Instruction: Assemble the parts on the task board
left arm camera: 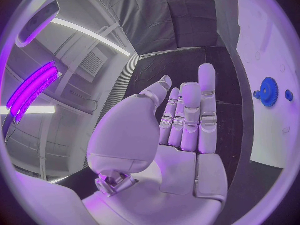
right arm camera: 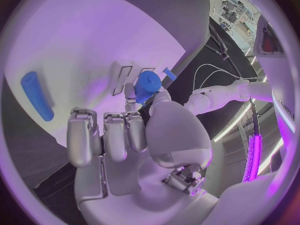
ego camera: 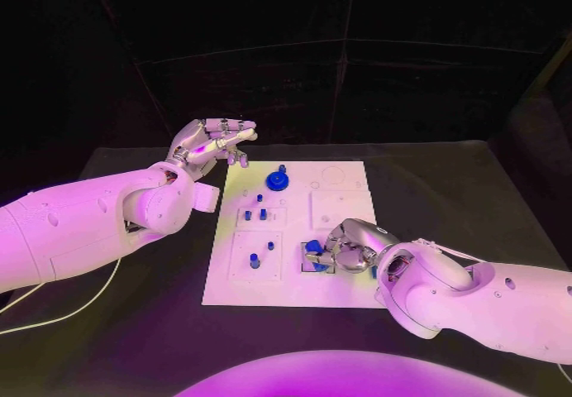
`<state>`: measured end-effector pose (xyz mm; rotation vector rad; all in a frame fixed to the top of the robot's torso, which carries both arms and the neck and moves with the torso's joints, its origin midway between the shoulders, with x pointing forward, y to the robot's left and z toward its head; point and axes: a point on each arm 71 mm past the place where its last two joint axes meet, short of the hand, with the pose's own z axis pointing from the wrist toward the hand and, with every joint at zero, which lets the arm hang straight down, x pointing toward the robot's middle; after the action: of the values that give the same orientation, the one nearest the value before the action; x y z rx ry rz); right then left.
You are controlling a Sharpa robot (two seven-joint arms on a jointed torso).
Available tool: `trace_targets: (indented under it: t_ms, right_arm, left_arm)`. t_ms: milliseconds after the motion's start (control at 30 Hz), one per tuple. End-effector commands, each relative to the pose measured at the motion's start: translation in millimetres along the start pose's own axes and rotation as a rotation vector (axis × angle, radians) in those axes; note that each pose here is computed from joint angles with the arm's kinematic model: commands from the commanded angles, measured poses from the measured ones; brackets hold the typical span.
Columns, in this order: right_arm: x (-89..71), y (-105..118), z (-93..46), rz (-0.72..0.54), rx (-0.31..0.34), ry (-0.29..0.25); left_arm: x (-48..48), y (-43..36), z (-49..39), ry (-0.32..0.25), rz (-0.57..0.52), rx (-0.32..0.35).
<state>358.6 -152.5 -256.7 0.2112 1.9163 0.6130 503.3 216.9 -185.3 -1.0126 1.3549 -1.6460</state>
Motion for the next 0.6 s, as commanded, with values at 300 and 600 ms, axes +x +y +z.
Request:
trace_targets:
  t_ms: [300,600]
  right_arm:
    - [-3.4,2.0,1.2,-0.026,-0.015,-0.046]
    - [-3.2,3.6,-0.5,-0.029,-0.026,-0.041]
  left_arm:
    - [1.4,-1.5,-0.2,0.014,-0.019,0.006]
    - [1.8,-1.6,-0.4,0.018,-0.024,0.007]
